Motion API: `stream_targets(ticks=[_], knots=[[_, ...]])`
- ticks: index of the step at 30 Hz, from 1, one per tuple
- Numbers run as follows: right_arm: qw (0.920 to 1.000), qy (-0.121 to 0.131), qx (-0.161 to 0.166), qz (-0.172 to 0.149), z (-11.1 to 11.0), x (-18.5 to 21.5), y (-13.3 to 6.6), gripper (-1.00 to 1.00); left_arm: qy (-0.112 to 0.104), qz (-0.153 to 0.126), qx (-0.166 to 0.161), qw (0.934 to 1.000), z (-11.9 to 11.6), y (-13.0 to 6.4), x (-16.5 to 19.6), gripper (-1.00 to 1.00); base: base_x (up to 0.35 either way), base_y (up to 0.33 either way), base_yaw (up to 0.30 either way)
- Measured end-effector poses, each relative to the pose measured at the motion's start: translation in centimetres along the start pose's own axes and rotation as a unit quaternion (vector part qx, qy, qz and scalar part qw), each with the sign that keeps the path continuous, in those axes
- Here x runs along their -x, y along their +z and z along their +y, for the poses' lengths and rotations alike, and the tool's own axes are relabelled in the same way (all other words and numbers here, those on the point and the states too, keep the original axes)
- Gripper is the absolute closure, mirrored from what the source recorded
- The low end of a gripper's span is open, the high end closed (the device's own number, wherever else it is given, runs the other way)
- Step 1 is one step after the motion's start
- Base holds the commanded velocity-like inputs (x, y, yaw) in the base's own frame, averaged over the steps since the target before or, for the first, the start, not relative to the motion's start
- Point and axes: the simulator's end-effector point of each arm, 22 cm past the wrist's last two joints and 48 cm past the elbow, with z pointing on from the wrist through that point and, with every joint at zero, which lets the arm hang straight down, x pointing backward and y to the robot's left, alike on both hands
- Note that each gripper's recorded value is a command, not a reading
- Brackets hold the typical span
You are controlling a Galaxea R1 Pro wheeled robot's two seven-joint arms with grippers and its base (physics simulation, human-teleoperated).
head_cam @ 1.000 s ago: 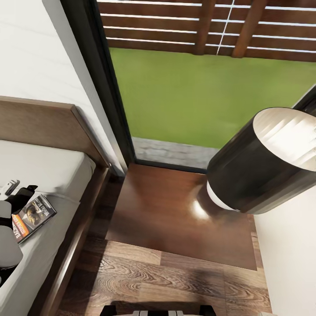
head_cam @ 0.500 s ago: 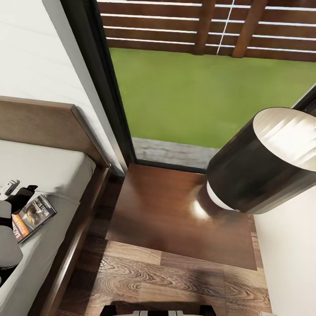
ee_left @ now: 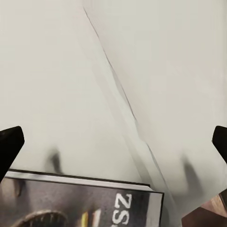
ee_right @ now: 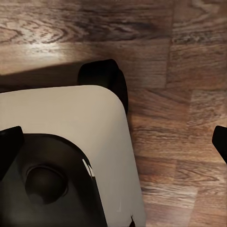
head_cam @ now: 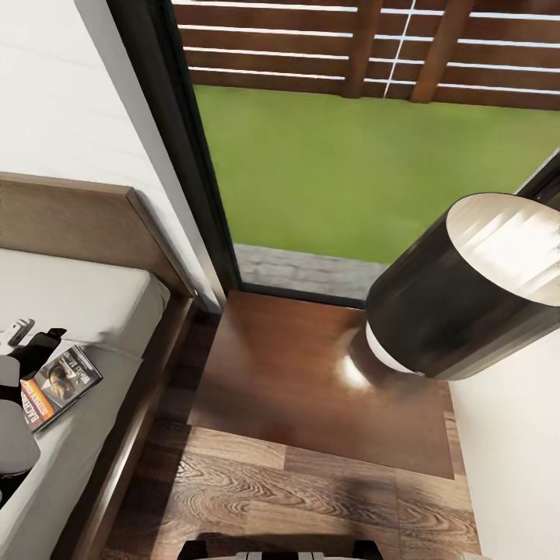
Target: In the bedroom, move the book from the bed onto either nightstand, and place the two sandals side by side next to the bed.
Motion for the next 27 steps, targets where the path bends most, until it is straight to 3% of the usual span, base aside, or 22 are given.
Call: stream_targets(ticks=[24, 27], knots=[[1.0, -0.001, 0.0, 0.001, 0.8, 0.0, -3.7, -1.0, 0.0, -0.001, 0.001, 1.0, -1.2, -2.8, 2.3, -1.0, 0.0, 0.0, 0.0], [0.9999, 0.0, 0.011, -0.007, 1.4, 1.6, -3.5, -1.0, 0.009, -0.013, -0.012, 0.9998, -2.2, -2.9, 2.7, -1.0, 0.0, 0.0, 0.0]])
